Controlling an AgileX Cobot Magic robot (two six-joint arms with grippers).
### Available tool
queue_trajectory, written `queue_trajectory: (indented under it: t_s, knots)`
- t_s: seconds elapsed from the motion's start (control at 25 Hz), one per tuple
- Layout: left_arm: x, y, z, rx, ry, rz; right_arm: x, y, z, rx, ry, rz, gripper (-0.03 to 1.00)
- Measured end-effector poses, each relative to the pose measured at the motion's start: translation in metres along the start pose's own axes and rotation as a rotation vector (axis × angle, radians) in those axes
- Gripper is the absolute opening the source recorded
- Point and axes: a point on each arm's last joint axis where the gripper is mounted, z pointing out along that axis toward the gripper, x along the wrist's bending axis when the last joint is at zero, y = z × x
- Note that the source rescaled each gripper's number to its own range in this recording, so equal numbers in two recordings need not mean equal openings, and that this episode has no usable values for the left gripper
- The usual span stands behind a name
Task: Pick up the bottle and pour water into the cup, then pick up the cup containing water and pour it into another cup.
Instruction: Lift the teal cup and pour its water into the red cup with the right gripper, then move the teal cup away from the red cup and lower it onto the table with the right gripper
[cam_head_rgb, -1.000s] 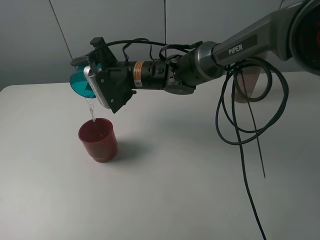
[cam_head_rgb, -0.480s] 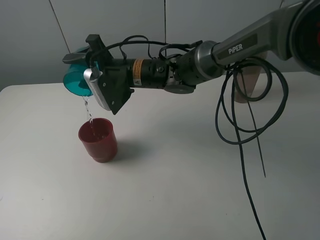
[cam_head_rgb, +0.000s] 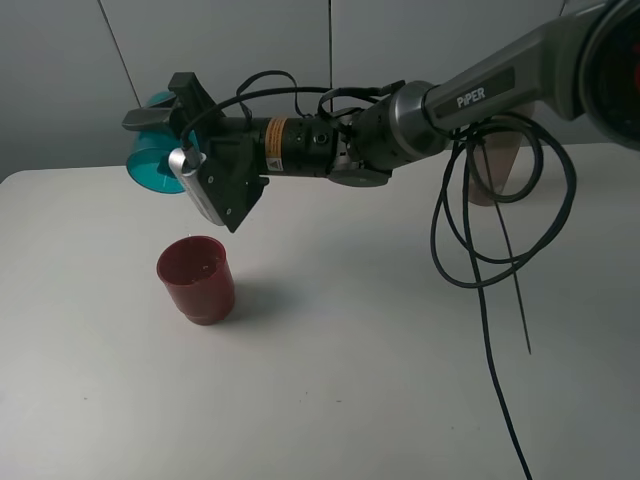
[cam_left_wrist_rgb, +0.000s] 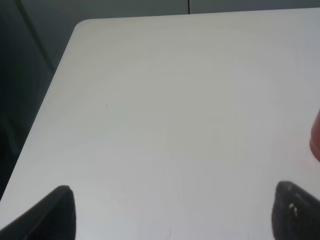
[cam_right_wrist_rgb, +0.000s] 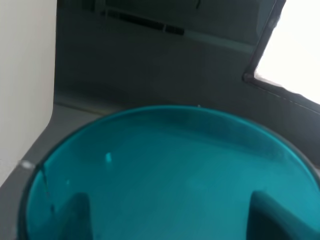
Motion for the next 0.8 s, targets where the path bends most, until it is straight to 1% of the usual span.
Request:
queue_trajectory:
  t_s: [0.12,0.24,0.36,0.48,0.6,0.72,0.8]
  knots:
    - [0.000,0.000,0.000,0.000,0.000,0.000,0.000,0.000,0.000,-0.005,0.001,0.044,0.02]
    - [0.000,0.000,0.000,0.000,0.000,0.000,0.000,0.001,0.000,-0.007,0.002,0.168,0.02]
    - [0.000,0.000,0.000,0.000,0.000,0.000,0.000,0.001,0.000,-0.008,0.004,0.438,0.02]
    - [0.000,0.000,0.000,0.000,0.000,-0.007,-0.003,-0.001,0.000,0.019,0.017,0.815,0.02]
    - [0.000,0.000,0.000,0.000,0.000,-0.007,-0.009,-0.008,-0.004,0.078,0.023,1.131,0.02]
    - [0.000,0.000,0.000,0.000,0.000,-0.007,-0.008,-0.022,-0.014,0.141,-0.004,1.398,0.02]
    - [0.000,0.000,0.000,0.000,0.000,-0.007,-0.005,-0.034,-0.022,0.182,-0.034,1.551,0.02]
